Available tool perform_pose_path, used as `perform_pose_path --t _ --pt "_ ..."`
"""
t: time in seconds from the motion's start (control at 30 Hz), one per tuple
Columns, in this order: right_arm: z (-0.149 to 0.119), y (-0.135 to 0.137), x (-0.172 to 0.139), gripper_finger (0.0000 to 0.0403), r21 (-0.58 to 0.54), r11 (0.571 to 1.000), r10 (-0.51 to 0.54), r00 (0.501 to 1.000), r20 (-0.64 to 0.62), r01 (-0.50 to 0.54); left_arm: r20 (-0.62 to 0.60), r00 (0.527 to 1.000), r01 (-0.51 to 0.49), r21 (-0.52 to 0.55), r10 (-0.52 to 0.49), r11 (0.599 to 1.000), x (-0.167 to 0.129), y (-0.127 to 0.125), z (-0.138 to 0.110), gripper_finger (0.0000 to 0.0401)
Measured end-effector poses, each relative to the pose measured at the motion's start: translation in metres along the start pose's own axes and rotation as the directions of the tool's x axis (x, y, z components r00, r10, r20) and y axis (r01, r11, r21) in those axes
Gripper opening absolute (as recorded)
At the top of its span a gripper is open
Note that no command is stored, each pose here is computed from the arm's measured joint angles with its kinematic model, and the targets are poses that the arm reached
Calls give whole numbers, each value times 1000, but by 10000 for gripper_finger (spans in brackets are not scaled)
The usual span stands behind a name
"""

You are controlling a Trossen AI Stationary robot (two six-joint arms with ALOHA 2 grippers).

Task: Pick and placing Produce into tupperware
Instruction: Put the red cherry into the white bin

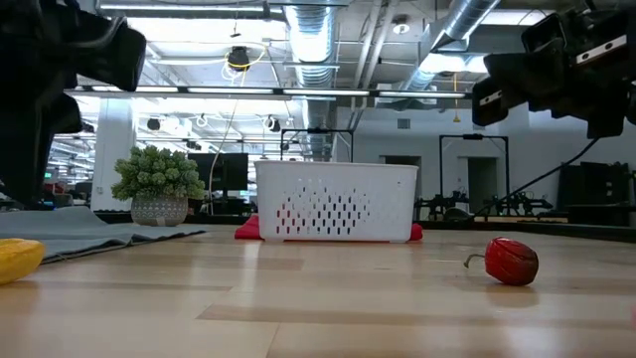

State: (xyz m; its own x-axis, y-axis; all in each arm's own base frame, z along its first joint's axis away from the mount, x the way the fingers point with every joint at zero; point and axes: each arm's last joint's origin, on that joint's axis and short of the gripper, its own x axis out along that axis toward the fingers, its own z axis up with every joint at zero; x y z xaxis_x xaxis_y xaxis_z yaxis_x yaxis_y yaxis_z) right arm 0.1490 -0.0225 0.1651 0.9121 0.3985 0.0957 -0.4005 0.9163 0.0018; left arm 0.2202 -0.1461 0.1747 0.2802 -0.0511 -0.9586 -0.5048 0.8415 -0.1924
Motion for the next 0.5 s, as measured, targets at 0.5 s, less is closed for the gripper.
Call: perform_pose_path --t 0.5 --pt "-1 0 0 32 7 1000 0 1000 -6 0 -36 998 -52 -34 50 998 8 -1 -8 79"
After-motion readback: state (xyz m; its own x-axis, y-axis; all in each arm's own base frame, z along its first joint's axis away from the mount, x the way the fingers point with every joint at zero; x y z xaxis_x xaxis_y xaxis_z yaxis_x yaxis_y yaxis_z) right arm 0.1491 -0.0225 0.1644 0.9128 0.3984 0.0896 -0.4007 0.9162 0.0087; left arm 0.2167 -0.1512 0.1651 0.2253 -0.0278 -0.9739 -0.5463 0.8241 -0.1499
